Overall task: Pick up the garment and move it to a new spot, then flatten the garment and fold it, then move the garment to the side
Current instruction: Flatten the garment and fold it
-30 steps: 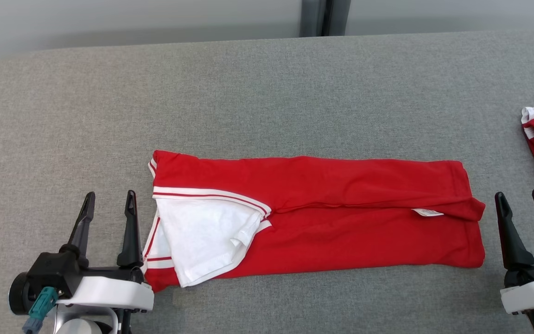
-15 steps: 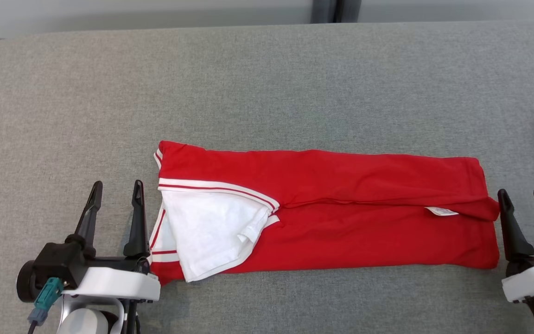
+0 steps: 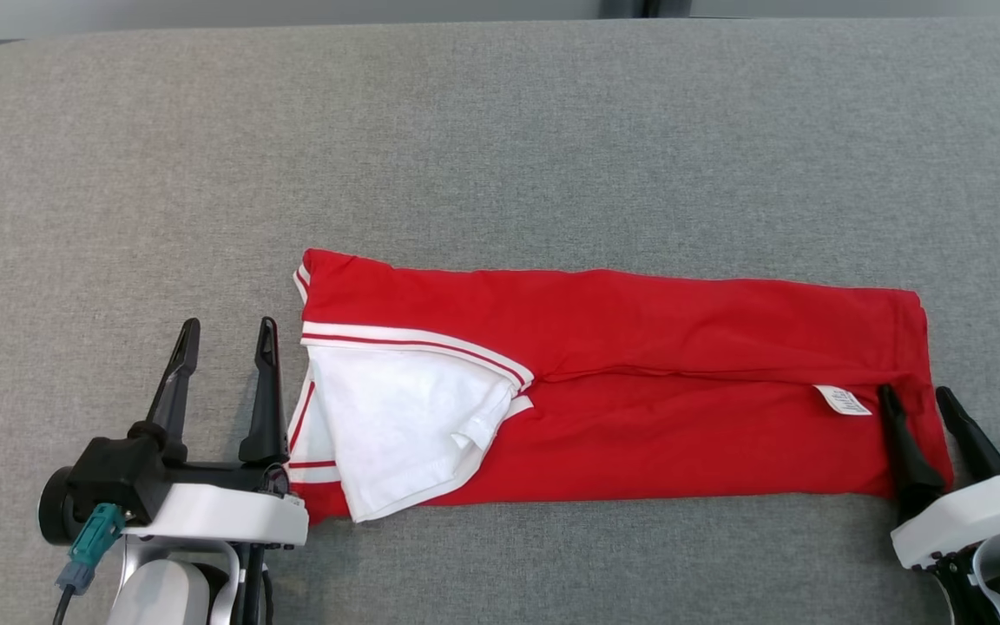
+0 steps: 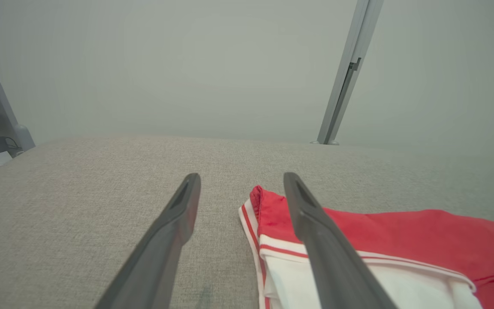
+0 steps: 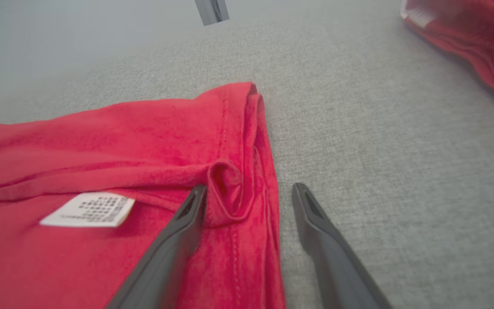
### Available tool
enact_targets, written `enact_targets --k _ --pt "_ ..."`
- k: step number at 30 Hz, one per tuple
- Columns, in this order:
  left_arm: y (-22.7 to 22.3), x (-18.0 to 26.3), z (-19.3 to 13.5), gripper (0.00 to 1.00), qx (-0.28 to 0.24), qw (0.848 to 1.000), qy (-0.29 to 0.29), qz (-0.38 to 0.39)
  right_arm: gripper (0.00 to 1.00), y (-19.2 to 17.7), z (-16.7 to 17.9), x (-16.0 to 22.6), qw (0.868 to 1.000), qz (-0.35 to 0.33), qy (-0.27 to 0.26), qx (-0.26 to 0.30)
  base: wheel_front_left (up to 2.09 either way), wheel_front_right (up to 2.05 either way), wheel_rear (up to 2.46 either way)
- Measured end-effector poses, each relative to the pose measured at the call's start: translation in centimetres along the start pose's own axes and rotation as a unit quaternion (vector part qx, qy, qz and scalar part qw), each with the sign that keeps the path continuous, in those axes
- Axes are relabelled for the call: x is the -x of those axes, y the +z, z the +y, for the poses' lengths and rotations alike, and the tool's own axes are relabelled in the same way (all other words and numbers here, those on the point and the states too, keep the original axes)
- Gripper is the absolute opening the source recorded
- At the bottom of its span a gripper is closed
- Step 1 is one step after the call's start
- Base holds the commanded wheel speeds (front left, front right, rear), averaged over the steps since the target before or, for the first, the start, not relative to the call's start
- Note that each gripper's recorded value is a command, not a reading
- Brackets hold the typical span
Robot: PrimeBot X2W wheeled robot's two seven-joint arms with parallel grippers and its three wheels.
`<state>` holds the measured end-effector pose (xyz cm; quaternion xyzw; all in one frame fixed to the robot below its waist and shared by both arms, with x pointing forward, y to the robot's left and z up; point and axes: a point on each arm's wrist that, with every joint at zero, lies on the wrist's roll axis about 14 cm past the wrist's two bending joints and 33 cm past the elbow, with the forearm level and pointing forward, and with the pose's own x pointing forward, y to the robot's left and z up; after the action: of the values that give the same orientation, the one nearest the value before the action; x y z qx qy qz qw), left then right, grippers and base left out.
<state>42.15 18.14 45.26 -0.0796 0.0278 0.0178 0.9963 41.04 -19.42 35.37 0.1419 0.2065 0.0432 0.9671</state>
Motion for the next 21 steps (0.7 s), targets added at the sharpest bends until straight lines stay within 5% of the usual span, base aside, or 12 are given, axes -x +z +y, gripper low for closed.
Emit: enact_targets --k 1,2,3,4,12,21 --pt "0.0 0.0 0.0 1.00 0.000 1.000 0.001 0.000 0.50 -0.1 0.1 -0.1 1.000 0.002 0.001 -0.004 0.00 0.00 0.00" --pt "0.0 0.0 0.1 1.00 0.000 1.000 0.002 0.000 0.35 -0.3 0.3 -0.1 1.000 0.005 0.003 -0.008 0.00 0.00 0.00" --pt "0.0 -0.1 0.0 1.00 -0.001 1.000 0.001 0.000 0.35 -0.3 0.4 -0.1 1.000 0.007 0.004 -0.012 0.00 0.00 0.00" --pt "0.0 -0.1 0.0 1.00 -0.001 1.000 0.001 -0.001 0.00 -0.4 0.5 -0.2 1.000 0.009 0.006 -0.016 0.00 0.00 0.00" --pt "0.2 -0.4 0.0 1.00 -0.005 1.000 -0.002 -0.005 0.00 -0.2 -0.5 0.0 1.000 0.011 0.003 -0.017 0.00 0.00 0.00" --pt "0.2 -0.6 -0.5 1.00 -0.003 1.000 -0.009 -0.007 0.00 3.3 -8.8 2.0 0.995 -0.013 -0.088 0.039 0.00 0.00 0.00"
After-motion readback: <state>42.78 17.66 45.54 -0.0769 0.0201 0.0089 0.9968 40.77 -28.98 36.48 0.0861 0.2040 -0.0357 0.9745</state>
